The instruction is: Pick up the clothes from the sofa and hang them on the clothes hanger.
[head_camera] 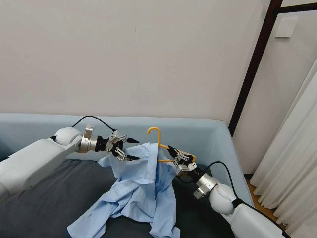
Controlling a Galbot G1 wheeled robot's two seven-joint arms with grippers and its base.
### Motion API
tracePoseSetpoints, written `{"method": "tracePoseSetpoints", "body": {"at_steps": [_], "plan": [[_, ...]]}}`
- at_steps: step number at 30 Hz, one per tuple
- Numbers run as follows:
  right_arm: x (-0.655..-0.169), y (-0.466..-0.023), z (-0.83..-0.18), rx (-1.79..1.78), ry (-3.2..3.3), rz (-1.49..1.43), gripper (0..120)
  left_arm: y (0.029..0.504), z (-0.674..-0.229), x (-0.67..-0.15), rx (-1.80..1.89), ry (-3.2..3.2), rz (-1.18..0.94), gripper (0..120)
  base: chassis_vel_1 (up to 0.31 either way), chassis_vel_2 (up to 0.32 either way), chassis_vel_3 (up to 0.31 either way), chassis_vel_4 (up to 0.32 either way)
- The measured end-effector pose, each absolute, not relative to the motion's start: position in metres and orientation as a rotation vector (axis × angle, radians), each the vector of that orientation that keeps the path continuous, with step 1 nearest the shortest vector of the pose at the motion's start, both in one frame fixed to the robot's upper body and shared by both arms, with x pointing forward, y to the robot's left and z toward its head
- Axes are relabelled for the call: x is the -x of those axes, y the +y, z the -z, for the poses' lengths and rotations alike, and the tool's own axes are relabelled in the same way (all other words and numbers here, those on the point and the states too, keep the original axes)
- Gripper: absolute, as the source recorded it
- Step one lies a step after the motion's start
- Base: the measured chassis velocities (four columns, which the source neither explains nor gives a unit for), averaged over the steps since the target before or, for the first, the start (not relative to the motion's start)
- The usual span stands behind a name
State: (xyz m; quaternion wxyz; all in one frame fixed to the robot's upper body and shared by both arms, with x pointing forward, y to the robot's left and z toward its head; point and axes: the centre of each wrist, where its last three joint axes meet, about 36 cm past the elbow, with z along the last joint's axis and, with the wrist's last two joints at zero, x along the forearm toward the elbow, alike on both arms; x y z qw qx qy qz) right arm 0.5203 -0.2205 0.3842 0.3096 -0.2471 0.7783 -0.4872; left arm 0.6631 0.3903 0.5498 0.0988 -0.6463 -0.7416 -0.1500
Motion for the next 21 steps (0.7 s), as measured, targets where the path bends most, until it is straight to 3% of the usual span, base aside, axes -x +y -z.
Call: {"method": "tracePoseSetpoints", "body": {"at_steps": [14, 21], "plan": [[-0.538, -0.219, -0.389, 0.659, 1.924, 1.296, 4, 0.392, -0.531, -0.666, 1.884, -2.186, 0.418, 27, 0.0, 0.0, 0.0, 0.0], [-0.534, -0.217, -0.383, 0.665, 1.933, 1.29, 4, 0.394, -0.525, -0.661, 1.875, -2.205, 0.41, 6, 0.0, 0.0, 0.0, 0.0]]}}
